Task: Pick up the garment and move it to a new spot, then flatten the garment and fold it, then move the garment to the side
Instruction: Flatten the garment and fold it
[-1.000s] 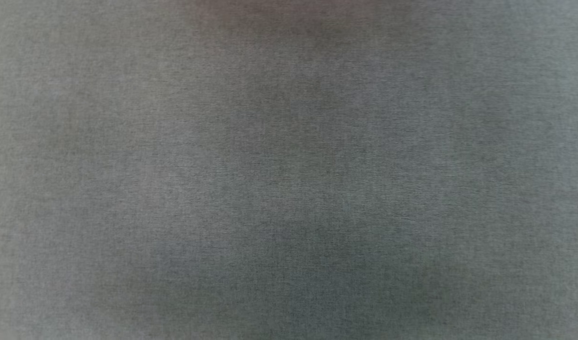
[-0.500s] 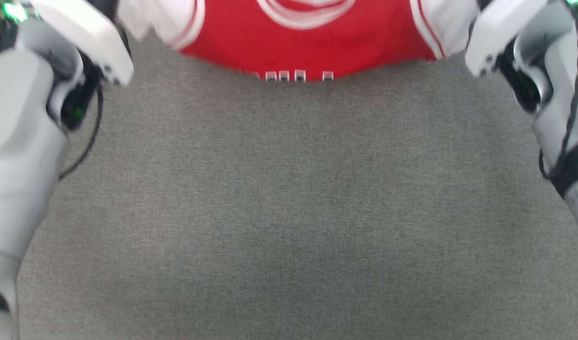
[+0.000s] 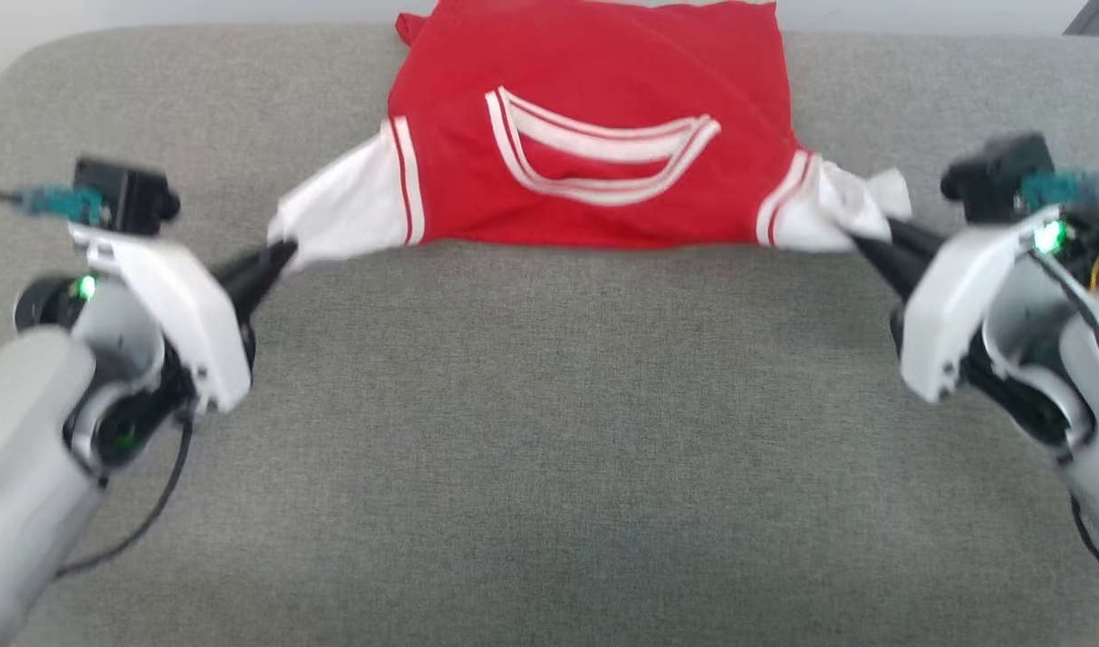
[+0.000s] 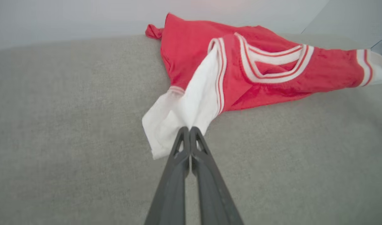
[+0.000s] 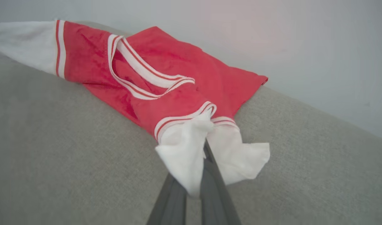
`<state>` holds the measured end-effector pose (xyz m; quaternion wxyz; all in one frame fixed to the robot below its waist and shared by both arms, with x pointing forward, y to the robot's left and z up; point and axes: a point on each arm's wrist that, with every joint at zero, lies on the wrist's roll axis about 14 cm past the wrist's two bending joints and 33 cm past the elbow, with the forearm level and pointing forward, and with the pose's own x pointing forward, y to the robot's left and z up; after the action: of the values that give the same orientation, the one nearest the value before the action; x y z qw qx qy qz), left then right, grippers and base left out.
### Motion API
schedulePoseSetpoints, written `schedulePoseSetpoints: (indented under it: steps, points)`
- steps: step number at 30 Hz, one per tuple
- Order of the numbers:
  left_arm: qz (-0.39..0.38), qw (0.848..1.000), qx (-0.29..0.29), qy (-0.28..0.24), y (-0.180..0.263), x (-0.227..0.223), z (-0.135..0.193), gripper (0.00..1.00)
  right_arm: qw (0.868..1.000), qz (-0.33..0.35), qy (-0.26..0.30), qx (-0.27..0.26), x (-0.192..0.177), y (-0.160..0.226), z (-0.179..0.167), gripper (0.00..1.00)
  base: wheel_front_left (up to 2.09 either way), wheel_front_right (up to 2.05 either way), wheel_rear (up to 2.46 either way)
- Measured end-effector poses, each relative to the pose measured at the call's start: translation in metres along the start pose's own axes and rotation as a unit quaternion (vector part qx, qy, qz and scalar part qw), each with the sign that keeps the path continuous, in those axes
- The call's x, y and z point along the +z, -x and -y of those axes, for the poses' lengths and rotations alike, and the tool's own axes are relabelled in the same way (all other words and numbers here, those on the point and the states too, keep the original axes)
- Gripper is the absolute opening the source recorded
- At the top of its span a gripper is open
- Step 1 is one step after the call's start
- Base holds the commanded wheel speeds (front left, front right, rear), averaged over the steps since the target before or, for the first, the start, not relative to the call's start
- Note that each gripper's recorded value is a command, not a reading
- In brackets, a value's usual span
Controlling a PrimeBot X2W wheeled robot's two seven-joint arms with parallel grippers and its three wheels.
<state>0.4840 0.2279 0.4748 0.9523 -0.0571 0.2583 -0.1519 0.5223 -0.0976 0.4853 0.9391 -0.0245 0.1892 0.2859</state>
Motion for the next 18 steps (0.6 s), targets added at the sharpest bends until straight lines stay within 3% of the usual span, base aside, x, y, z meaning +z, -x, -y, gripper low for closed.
schedulePoseSetpoints:
  steps: [12, 18]
  points:
    - [-0.133, 0.989, 0.055, 0.01, 0.067, -0.098, -0.005, 0.0, 0.991, -0.128, 0.009, 0.034, -0.068, 0.068, -0.025, 0.0, 0.0, 0.0, 0.0]
    - [-0.194, 0.978, 0.068, 0.026, 0.088, -0.147, 0.004, 0.0, 0.978, -0.202, -0.028, 0.038, -0.109, 0.098, -0.035, 0.0, 0.0, 0.0, 0.0]
